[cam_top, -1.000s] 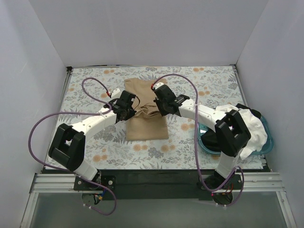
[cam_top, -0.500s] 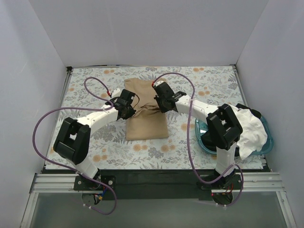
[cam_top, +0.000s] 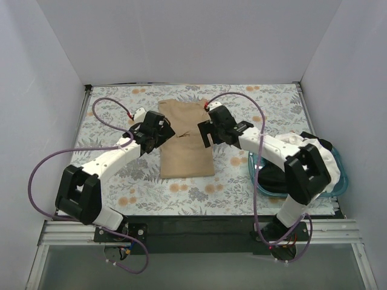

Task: Fold and stack the t-shirts
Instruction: Fold the tshirt

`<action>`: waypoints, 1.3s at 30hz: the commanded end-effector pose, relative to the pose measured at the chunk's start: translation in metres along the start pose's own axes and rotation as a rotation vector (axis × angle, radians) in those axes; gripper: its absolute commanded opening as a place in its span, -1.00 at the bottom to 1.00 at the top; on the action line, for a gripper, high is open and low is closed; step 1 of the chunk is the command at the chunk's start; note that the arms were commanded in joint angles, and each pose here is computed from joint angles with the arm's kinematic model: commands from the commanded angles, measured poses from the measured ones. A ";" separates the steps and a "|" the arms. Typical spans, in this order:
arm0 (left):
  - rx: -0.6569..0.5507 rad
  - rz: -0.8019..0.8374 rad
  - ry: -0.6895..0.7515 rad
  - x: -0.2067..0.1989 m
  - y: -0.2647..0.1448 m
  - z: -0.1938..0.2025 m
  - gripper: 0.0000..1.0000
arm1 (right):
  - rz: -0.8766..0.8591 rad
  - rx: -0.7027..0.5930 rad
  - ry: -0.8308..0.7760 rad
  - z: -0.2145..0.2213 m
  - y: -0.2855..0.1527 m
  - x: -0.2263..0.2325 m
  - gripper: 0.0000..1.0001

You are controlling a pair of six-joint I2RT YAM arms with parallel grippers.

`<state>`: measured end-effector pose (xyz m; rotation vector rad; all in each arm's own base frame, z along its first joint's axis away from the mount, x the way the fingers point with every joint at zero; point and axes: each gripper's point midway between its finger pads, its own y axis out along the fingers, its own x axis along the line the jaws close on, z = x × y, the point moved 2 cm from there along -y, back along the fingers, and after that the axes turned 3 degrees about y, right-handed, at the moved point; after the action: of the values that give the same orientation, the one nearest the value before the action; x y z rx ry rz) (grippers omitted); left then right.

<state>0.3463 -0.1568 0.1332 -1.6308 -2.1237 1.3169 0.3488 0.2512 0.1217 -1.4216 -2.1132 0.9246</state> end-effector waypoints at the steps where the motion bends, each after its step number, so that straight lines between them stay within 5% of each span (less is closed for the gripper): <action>1: 0.006 0.037 -0.030 0.010 -0.021 0.002 0.80 | -0.088 -0.170 0.090 -0.025 -0.041 0.006 0.97; 7: 0.086 0.103 -0.078 0.025 -0.044 0.029 0.82 | -0.275 -0.286 0.187 -0.003 -0.082 0.020 0.97; 18: 0.268 0.109 -0.100 0.061 -0.050 0.089 0.82 | -0.528 -0.050 0.206 0.067 -0.072 0.057 0.93; 25: 0.305 0.067 -0.095 0.080 -0.043 0.109 0.52 | -0.498 0.036 0.228 0.099 -0.059 0.053 0.71; 30: 0.340 0.036 -0.085 0.088 -0.035 0.121 0.08 | -0.453 0.084 0.233 0.112 -0.044 0.049 0.53; 39: 0.343 -0.012 -0.075 0.098 -0.027 0.127 -0.43 | -0.468 0.163 0.234 0.130 -0.034 0.054 0.10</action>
<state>0.2129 -0.1440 0.0424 -1.4409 -1.8042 1.6660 0.2178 0.2491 0.0527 -0.8813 -1.9882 0.7177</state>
